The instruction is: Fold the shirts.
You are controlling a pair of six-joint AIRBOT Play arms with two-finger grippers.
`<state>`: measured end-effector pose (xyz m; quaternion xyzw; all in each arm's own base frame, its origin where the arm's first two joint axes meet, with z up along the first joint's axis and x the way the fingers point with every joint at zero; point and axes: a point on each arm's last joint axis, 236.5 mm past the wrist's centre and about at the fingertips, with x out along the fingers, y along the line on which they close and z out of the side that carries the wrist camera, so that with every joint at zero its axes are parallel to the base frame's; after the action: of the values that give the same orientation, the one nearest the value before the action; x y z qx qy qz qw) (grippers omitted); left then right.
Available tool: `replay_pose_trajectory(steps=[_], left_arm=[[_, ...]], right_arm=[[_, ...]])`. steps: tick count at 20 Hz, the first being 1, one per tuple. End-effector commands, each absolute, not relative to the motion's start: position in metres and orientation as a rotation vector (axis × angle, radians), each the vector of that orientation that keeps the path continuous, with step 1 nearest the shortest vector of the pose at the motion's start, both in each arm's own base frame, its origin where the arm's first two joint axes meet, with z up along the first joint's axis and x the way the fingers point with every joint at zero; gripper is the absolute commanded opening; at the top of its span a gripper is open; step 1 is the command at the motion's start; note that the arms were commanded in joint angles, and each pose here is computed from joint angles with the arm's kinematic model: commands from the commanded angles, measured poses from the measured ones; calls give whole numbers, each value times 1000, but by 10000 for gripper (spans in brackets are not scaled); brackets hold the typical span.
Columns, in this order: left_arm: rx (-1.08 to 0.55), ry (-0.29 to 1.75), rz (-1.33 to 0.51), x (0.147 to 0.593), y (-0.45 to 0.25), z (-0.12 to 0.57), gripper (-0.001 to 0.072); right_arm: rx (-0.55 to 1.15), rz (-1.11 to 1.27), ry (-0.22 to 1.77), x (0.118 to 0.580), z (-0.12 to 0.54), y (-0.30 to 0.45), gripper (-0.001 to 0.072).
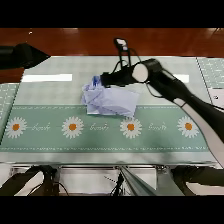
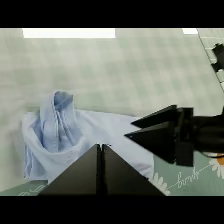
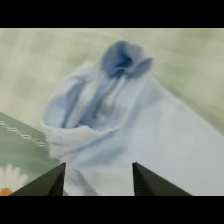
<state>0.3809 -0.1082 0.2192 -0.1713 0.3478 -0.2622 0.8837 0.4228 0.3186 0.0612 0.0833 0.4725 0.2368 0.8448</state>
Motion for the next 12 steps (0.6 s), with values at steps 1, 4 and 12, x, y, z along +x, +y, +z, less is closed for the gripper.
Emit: replay_pose_trajectory(steps=[1, 4, 12], left_arm=[[-307, 760, -516, 378, -100, 208, 24], [-292, 772, -508, 377, -97, 204, 24], [-285, 785, -509, 375, -97, 202, 24]], right_arm=[[-162, 168, 1172, 410, 59, 158, 471], [-120, 29, 1395, 374, 39, 61, 480], [693, 210, 1404, 351, -63, 150, 618]])
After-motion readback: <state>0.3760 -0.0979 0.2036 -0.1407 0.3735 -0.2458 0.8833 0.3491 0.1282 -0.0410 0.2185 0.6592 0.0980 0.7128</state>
